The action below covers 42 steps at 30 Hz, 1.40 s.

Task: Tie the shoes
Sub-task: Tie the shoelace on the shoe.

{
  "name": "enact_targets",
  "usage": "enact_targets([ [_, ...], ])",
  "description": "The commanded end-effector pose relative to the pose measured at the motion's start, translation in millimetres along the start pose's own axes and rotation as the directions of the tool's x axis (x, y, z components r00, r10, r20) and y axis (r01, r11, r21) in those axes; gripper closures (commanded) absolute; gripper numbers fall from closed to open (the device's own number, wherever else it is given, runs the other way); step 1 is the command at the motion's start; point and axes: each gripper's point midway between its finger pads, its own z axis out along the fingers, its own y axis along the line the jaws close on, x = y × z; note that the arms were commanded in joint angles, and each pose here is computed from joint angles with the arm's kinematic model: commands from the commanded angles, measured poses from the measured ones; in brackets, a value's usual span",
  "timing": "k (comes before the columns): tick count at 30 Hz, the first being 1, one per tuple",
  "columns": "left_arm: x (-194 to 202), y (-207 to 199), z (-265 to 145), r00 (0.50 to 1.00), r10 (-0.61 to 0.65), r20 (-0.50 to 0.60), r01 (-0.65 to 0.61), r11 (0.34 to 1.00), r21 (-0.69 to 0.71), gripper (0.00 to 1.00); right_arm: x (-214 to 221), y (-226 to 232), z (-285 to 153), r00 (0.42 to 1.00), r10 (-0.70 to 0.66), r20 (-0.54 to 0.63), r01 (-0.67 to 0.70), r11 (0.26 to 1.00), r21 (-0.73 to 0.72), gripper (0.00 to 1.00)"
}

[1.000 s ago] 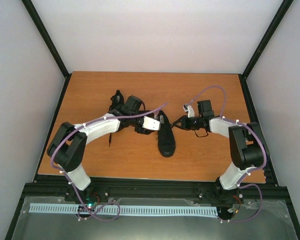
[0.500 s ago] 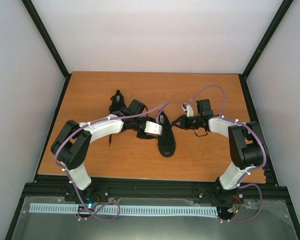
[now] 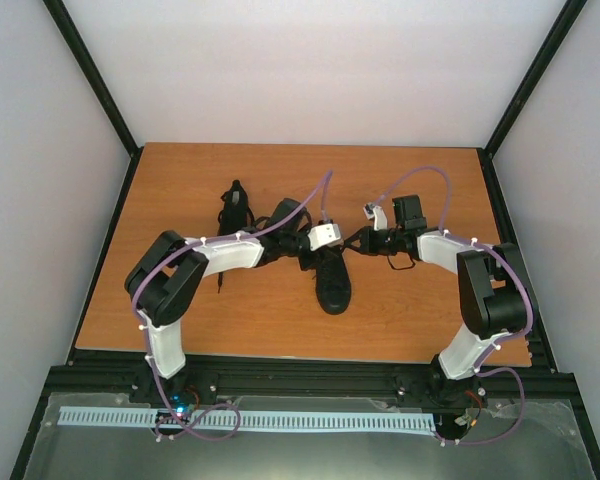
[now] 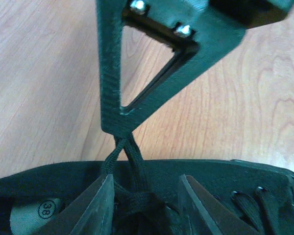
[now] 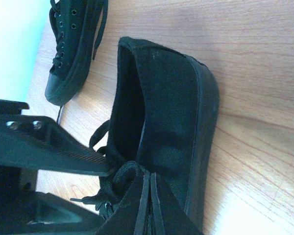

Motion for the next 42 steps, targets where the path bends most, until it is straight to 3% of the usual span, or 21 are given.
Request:
enact_targets([
  [1, -33.0, 18.5, 5.7, 0.994, -0.043, 0.096, 0.049, 0.997, -0.064, 0.62, -8.6, 11.8, -4.4, 0.999, -0.049, 0.017, 0.05, 0.999, -0.008, 0.97],
  [8, 6.7, 12.2, 9.7, 0.999, -0.014, -0.049, 0.011, 0.999, -0.051, 0.71, -11.2, 17.2, -9.4, 0.998, -0.064, 0.029, 0.064, 0.998, -0.009, 0.97],
  [14, 24.4, 7.5, 5.9, 0.994, 0.005, -0.112, -0.009, 0.999, -0.034, 0.79, -18.8, 27.0, -16.8, 0.994, -0.091, 0.052, 0.092, 0.996, -0.012, 0.97],
  [27, 48.0, 9.8, 5.7, 0.988, -0.004, -0.155, -0.004, 0.999, -0.054, 0.83, -23.8, 36.5, -23.9, 0.992, -0.107, 0.069, 0.108, 0.994, -0.019, 0.97],
  [34, 53.9, 8.2, 6.8, 0.987, -0.008, -0.161, 0.001, 0.999, -0.044, 0.99, -23.7, 35.2, -19.9, 0.993, -0.096, 0.061, 0.098, 0.995, -0.033, 0.97],
  [42, 45.1, 8.9, 6.4, 0.991, -0.05, -0.125, 0.044, 0.998, -0.047, 0.99, -26.7, 29.9, -17.5, 0.994, -0.092, 0.055, 0.093, 0.996, -0.011, 0.97],
])
